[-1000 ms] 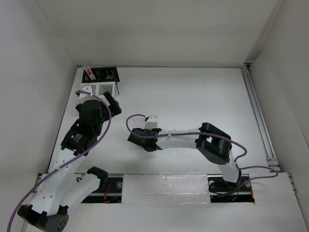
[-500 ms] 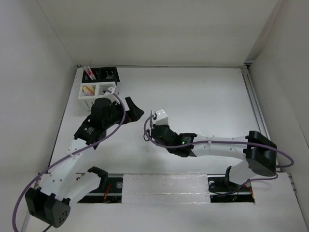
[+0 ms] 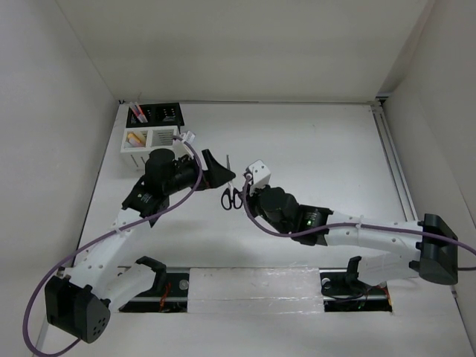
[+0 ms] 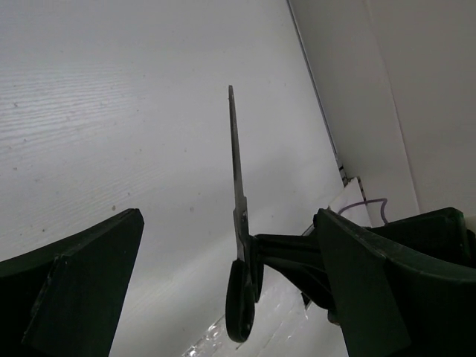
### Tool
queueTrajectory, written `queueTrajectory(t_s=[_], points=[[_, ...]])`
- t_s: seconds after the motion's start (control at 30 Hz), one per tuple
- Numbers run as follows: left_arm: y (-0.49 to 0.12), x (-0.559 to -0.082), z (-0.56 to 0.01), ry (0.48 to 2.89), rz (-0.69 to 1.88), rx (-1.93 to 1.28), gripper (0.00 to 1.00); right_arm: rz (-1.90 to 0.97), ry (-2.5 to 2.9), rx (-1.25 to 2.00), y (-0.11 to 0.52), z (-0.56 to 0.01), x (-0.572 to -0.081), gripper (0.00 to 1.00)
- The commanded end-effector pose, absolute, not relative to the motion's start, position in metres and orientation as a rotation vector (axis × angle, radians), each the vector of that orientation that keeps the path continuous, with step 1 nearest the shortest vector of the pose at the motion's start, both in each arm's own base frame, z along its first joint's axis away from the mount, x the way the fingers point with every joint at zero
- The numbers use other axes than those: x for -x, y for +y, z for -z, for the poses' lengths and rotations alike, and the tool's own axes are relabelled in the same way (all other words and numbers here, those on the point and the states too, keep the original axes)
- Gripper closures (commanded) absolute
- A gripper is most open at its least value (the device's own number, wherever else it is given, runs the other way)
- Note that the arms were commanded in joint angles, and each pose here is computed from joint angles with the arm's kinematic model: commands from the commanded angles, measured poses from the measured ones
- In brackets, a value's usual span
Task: Sort the stationery into containers
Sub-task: Pass the stationery from the right arm to the left
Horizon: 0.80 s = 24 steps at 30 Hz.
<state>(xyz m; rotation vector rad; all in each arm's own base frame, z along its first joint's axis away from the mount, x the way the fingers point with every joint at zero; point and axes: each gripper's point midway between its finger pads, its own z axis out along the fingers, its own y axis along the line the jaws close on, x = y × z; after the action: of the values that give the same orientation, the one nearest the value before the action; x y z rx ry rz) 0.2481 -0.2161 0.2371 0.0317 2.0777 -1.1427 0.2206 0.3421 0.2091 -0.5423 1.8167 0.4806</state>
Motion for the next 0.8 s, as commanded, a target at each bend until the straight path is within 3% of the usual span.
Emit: queueTrajectory(t_s=[0.0, 0.1, 0.17, 0.27, 0.3, 0.33, 0.4, 0.43, 0.5, 0.57, 0.67, 0.7, 0.73, 0.77], points=[[-0.223, -0.248, -0.248, 2.008, 1.200, -0.085, 0.00, -0.597, 1.704, 0.555, 0.353, -0.246, -0.217, 1.00], [-0.227, -0.246, -0.250, 1.988, 1.231, -0.103, 0.00, -0.631, 1.694, 0.573, 0.356, -0.247, -0.212, 1.00], [-0.227, -0.246, -0.249, 1.970, 1.241, -0.100, 0.05, -0.653, 1.686, 0.583, 0.359, -0.249, -0.210, 1.00], [-0.227, -0.246, -0.253, 1.949, 1.243, -0.107, 0.29, -0.653, 1.686, 0.583, 0.359, -0.249, -0.210, 1.00], [-0.227, -0.246, -0.253, 1.949, 1.243, -0.107, 0.51, -0.653, 1.686, 0.583, 0.359, -0.249, -0.210, 1.00], [-0.227, -0.246, -0.253, 1.949, 1.243, -0.107, 0.60, -0.662, 1.686, 0.591, 0.360, -0.249, -0.209, 1.00], [-0.227, -0.247, -0.255, 1.949, 1.243, -0.107, 0.67, -0.703, 1.663, 0.620, 0.366, -0.254, -0.204, 1.00], [-0.227, -0.248, -0.255, 1.946, 1.236, -0.117, 0.76, -0.707, 1.661, 0.656, 0.368, -0.249, -0.201, 1.00], [-0.224, -0.252, -0.254, 1.943, 1.219, -0.097, 0.81, -0.752, 1.618, 0.709, 0.374, -0.257, -0.193, 1.00], [-0.220, -0.253, -0.261, 1.915, 1.198, -0.083, 1.00, -0.766, 1.614, 0.748, 0.376, -0.252, -0.188, 1.00], [-0.213, -0.261, -0.266, 1.892, 1.140, -0.047, 1.00, -0.796, 1.575, 0.861, 0.379, -0.247, -0.175, 1.00], [-0.210, -0.262, -0.268, 1.890, 1.120, -0.028, 1.00, -0.806, 1.559, 0.850, 0.379, -0.253, -0.175, 0.87], [-0.204, -0.270, -0.272, 1.875, 1.074, 0.014, 1.00, -0.790, 1.564, 0.835, 0.375, -0.252, -0.177, 0.53], [-0.176, -0.295, -0.279, 1.868, 0.866, 0.154, 1.00, -0.651, 1.619, 0.650, 0.349, -0.250, -0.203, 0.01]])
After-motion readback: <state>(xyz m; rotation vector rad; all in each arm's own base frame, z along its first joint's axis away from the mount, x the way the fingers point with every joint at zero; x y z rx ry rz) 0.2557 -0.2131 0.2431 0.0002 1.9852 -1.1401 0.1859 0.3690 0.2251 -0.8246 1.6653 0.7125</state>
